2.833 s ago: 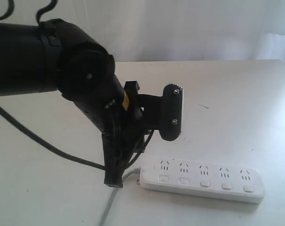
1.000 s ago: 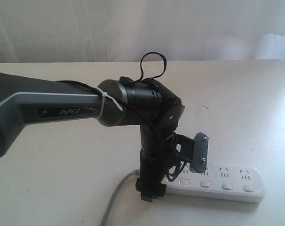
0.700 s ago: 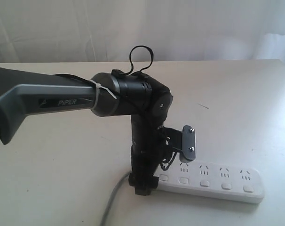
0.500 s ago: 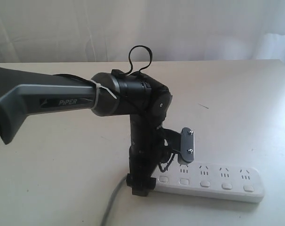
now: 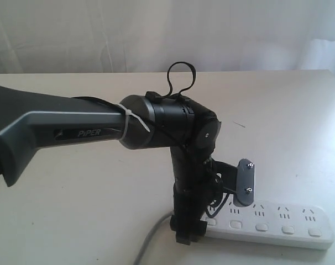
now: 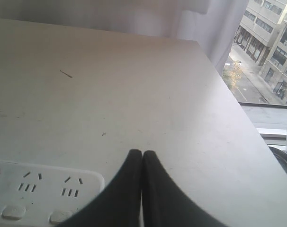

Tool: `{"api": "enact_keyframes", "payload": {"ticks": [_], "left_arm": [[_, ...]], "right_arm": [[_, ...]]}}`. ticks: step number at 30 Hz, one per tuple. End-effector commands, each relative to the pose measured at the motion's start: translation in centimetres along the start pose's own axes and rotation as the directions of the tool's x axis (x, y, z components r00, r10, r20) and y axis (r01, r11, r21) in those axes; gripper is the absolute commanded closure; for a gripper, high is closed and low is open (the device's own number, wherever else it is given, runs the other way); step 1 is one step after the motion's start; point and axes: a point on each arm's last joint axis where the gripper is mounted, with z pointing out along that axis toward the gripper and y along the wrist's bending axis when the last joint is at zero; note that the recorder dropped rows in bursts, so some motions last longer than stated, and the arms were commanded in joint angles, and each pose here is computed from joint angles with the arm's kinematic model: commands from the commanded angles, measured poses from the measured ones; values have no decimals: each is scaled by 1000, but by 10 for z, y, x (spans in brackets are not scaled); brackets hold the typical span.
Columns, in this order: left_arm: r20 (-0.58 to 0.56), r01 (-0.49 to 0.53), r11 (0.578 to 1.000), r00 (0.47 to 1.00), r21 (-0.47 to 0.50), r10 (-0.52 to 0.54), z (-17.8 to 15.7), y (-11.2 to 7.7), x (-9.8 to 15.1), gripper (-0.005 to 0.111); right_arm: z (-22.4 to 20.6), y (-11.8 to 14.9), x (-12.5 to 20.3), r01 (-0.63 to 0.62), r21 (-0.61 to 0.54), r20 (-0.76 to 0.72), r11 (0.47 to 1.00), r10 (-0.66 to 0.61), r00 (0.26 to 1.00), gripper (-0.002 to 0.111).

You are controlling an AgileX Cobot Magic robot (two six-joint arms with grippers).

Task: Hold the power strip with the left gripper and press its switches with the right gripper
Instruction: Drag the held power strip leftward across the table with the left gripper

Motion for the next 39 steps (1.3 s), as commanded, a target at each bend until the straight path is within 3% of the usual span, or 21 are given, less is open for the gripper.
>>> {"api": "enact_keyframes", "payload": {"ticks": [1,17,33,36,39], "left_arm": [[-29,33,997,999,74,-31,14,-9,1,25],[86,57,998,995,16,-58,-4,4,-16,25],[130,114,993,985,35,-118,-2,4,-21,25],[95,113,991,988,70,-119,7,2,-19,29],[54,108,989,992,101,-114,18,0,-15,41]], "right_arm": [[0,0,0,-1,2,13,1000,1,1000,108],[0,0,0,-1,2,13,1000,1,1000,108],[0,0,0,-1,2,13,1000,1,1000,108],[0,0,0,-1,2,13,1000,1,1000,108],[0,0,0,-1,2,13,1000,1,1000,108]]}}
